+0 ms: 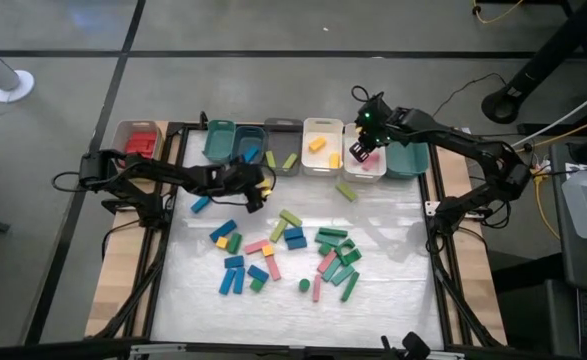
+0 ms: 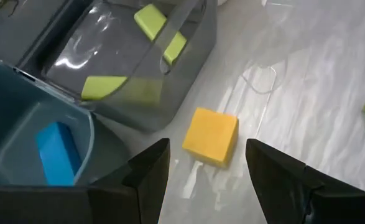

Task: Sort blocks
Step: Put the yellow block into the left white bin

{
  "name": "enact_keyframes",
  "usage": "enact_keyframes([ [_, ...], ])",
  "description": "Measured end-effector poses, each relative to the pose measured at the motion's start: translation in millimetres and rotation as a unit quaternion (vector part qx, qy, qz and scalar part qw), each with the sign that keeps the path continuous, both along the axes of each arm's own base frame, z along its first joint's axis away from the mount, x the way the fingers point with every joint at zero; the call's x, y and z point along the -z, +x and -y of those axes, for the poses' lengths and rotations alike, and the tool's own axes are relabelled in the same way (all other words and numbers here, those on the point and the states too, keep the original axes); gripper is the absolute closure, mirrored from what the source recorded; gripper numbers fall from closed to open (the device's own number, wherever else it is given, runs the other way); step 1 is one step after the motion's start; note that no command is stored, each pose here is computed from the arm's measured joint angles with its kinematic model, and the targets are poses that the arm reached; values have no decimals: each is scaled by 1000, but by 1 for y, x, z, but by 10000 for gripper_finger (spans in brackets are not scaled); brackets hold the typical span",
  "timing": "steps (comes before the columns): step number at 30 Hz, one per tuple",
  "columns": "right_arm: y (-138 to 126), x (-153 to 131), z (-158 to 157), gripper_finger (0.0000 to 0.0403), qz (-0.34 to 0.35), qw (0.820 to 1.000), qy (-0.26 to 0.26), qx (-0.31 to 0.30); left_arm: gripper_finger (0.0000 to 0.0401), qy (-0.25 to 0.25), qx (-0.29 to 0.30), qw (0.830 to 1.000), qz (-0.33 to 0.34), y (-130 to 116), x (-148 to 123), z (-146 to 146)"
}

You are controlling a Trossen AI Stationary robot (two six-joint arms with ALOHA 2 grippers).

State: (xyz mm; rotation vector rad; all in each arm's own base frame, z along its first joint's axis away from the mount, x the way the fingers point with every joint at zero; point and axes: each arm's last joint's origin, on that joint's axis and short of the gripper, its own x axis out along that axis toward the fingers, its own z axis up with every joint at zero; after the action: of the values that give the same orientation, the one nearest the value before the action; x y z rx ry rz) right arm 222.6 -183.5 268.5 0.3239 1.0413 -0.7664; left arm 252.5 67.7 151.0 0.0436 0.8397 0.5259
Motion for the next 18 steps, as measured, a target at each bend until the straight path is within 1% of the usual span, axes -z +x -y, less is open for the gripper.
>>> enact_keyframes([
  [4, 0, 0, 0, 307, 2, 1000, -1, 0, 203, 2, 6, 1000, -14, -4, 6, 1],
  [11, 1, -1, 1, 307, 7, 1000, -2, -1, 203, 30, 28, 999, 5, -1, 3, 0],
  [18, 1, -1, 0, 307, 8, 1000, -1, -2, 203, 10, 35, 999, 35, 0, 1, -10],
])
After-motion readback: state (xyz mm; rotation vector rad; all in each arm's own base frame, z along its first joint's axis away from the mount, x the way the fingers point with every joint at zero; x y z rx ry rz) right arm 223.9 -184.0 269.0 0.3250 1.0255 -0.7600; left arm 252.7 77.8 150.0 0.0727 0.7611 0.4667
